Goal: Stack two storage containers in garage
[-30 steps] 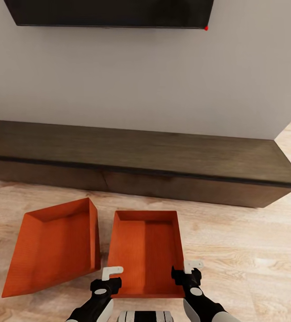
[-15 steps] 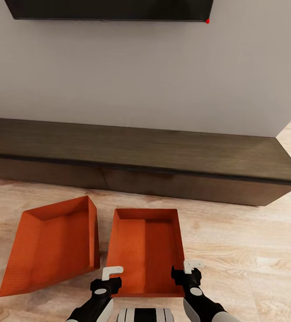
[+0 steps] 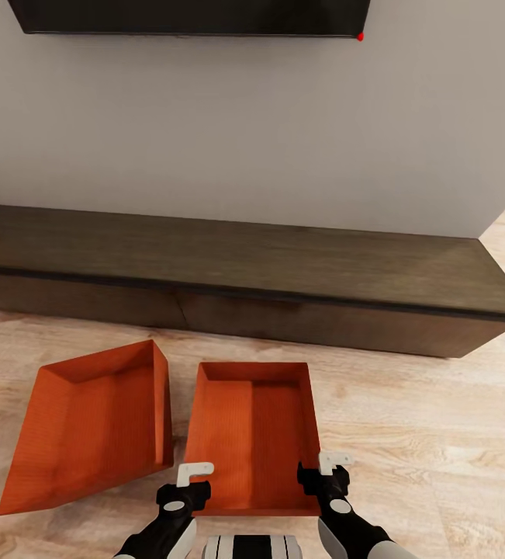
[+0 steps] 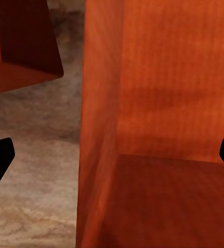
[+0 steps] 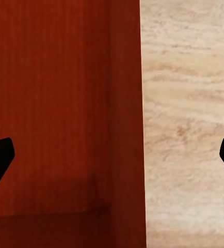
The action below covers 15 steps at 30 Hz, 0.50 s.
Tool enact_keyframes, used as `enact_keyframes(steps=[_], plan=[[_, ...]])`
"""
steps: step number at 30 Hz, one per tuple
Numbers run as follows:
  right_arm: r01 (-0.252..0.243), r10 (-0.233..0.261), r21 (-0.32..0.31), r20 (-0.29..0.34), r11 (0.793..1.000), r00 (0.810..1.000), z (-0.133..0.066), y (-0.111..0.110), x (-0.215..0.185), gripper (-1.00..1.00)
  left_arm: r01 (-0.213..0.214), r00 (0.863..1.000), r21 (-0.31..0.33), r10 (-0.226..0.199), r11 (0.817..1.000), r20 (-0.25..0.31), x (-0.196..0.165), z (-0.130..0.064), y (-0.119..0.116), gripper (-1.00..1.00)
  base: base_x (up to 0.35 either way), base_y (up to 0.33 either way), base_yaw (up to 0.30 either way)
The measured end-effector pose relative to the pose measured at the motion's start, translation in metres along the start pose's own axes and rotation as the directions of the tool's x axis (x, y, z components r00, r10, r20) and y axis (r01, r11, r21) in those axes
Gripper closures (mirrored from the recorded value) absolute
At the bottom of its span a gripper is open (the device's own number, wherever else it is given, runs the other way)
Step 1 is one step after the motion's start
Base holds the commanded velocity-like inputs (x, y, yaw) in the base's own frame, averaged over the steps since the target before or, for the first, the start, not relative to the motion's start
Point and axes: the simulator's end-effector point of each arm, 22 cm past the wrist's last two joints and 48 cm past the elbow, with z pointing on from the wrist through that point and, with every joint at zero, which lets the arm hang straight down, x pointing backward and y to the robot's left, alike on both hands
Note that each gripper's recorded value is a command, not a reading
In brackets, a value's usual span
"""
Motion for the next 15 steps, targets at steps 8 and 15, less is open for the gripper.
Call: enact_keyframes(steps=[8, 15], plan=[[-0.001, 0.001, 0.0, 0.0, 1.0, 1.0, 0.0, 0.0, 0.0, -1.0, -0.008, 1.0, 0.0, 0.008, 1.0, 0.001, 0.0005, 0.0, 0.0, -1.0, 0.0, 0.0, 0.0], [-0.001, 0.001, 0.0, 0.0, 1.0, 1.0, 0.0, 0.0, 0.0, -1.0, -0.014, 1.0, 0.0, 0.014, 1.0, 0.002, 0.0006, 0.0002, 0.0008, -1.0, 0.0, 0.0, 0.0]])
